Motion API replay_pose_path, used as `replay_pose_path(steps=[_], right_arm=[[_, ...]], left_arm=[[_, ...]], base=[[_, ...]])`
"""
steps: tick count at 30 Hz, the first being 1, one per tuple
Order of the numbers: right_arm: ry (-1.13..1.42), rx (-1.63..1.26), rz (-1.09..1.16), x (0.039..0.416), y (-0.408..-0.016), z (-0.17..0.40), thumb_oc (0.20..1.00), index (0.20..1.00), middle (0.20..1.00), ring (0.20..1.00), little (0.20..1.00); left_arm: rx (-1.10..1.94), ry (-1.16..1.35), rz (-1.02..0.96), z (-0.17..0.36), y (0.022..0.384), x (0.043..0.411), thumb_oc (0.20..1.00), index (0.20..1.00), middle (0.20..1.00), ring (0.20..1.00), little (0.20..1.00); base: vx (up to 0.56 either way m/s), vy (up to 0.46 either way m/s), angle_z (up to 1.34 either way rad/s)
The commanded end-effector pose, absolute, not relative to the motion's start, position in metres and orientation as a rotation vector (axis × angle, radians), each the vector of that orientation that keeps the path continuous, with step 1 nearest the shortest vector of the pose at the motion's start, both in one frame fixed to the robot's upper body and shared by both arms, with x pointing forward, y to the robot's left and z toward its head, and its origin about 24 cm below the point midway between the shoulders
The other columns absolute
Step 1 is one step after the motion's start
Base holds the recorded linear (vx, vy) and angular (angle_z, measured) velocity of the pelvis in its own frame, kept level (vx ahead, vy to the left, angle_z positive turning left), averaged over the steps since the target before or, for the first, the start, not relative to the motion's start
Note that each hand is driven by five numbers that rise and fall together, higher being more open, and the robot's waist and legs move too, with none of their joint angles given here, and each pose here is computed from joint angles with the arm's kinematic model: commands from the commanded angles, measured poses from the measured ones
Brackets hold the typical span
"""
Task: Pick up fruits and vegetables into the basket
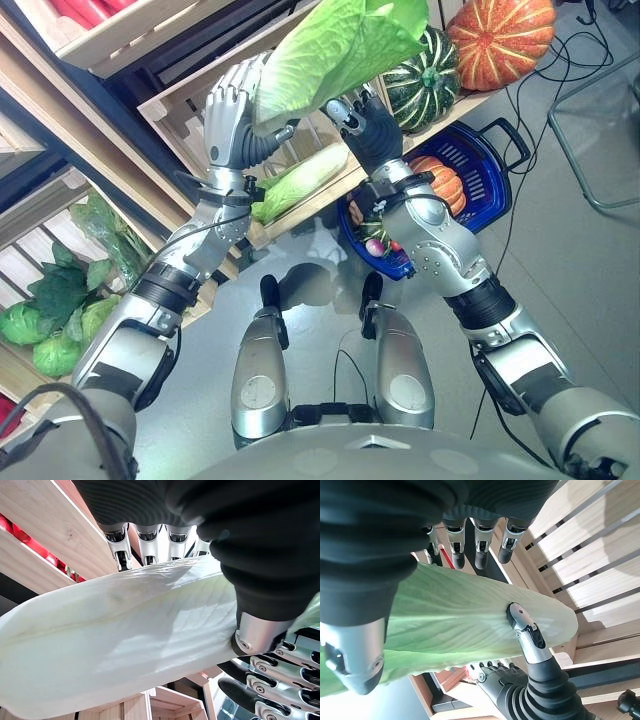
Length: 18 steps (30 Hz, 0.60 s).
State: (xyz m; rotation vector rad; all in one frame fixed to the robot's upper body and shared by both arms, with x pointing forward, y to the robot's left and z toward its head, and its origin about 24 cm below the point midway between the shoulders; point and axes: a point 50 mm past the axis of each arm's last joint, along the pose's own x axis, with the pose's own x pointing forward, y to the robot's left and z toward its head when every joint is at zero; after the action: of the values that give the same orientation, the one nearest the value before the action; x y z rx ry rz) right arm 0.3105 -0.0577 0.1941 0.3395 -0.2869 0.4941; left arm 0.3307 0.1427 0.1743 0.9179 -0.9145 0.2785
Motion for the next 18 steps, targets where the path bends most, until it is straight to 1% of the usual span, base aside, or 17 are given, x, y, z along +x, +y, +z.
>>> replay_pose_path(steps=[1, 6, 11, 18], right_arm=[[-0.430, 0.438, 0.630, 0.293, -0.029, 0.230, 1.000, 1.000, 1.000, 1.000, 1.000], [-0.417, 0.470, 0.645, 0.292, -0.026, 0.228, 1.000, 1.000, 1.000, 1.000, 1.000], [-0.419, 0.489, 0.692, 0.289, -0.020, 0.229, 1.000, 1.000, 1.000, 1.000, 1.000], [-0.418, 0.445, 0.714, 0.286, -0.015, 0.232, 1.000, 1.000, 1.000, 1.000, 1.000]], left_arm=[[0.859, -1.078, 0.176, 0.200, 0.105, 0.322, 0.200, 0.200, 0.200, 0.200, 0.200], [0.896, -1.083, 0.147, 0.196, 0.095, 0.321, 0.200, 0.200, 0.200, 0.200, 0.200], [0.936, -1.064, 0.063, 0.191, 0.082, 0.321, 0.200, 0.200, 0.200, 0.200, 0.200], [1.062, -1.095, -0.024, 0.185, 0.068, 0.317, 0.200, 0.200, 0.200, 0.200, 0.200]], base=[[0.00, 0.000, 0.00], [0.00, 0.000, 0.00], [0.00, 0.000, 0.00], [0.00, 0.000, 0.00]])
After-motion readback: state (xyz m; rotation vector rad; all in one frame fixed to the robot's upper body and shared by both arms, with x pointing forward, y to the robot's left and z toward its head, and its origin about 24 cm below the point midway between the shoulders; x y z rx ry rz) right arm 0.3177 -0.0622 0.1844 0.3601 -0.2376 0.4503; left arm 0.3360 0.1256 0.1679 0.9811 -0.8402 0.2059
